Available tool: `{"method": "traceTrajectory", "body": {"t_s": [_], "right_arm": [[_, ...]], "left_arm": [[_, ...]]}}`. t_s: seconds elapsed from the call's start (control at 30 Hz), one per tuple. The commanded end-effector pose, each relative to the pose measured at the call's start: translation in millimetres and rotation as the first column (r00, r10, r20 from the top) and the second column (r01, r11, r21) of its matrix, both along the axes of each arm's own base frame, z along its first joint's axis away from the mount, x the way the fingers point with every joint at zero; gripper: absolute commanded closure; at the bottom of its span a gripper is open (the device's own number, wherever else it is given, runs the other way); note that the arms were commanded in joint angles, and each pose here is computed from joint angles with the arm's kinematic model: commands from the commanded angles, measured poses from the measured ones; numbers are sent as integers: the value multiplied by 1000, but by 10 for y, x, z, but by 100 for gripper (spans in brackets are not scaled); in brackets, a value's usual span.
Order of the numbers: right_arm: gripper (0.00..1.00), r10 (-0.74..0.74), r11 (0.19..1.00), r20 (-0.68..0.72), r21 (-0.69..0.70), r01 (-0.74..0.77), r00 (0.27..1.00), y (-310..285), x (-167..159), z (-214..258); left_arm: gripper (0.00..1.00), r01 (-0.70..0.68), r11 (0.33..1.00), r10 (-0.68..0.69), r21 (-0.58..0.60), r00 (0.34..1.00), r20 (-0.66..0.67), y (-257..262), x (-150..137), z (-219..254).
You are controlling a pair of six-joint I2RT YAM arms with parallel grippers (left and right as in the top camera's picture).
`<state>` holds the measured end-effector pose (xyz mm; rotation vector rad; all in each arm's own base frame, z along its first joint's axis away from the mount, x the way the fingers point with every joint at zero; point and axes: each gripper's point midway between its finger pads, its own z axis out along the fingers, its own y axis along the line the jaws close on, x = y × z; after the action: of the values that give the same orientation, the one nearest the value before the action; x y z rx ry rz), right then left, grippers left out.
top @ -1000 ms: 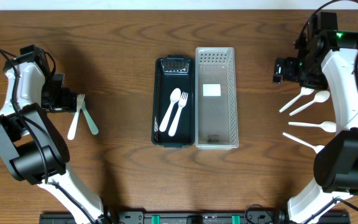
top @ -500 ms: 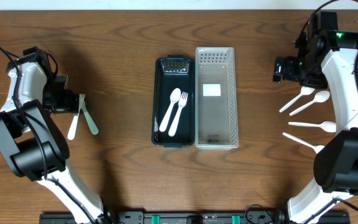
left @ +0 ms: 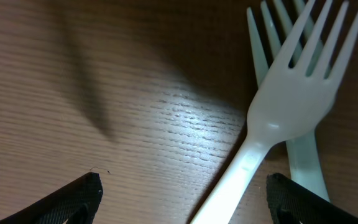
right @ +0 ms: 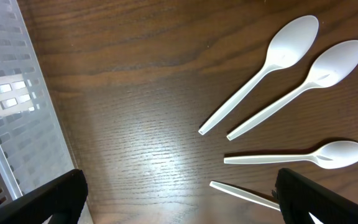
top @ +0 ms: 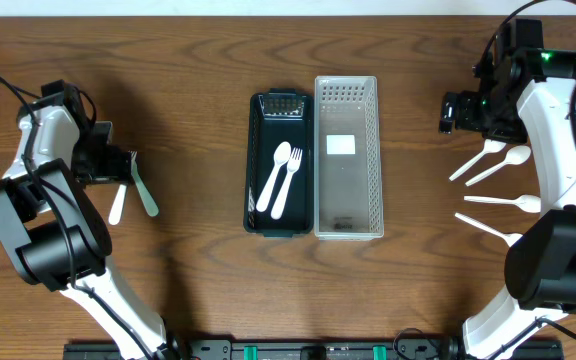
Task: Pack container
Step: 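Lower the left gripper onto the second white fork and grasp it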
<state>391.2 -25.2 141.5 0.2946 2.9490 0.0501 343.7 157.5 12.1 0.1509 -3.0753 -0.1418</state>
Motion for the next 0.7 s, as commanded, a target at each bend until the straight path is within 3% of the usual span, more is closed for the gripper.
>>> {"method": "traceTrajectory", "body": {"t_s": [0.0, 0.33, 0.5, 0.67], "right_arm": [[1, 14, 1000, 28, -1, -14, 1000, 20, 15, 99], [1, 14, 1000, 19, 0, -14, 1000, 21, -7, 94], [1, 14, 1000, 19, 0, -14, 1000, 21, -7, 94], [1, 14, 1000, 19, -1, -14, 1000, 20, -7, 94]], "left_arm": [[13, 28, 999, -28, -23, 999, -27, -85, -51, -125], [16, 31, 999, -31, -15, 999, -41, -110, -150, -290], [46, 31, 999, -31, -8, 999, -22, -95, -104, -294], [55, 30, 999, -31, -10, 999, -26, -99, -114, -293]]}}
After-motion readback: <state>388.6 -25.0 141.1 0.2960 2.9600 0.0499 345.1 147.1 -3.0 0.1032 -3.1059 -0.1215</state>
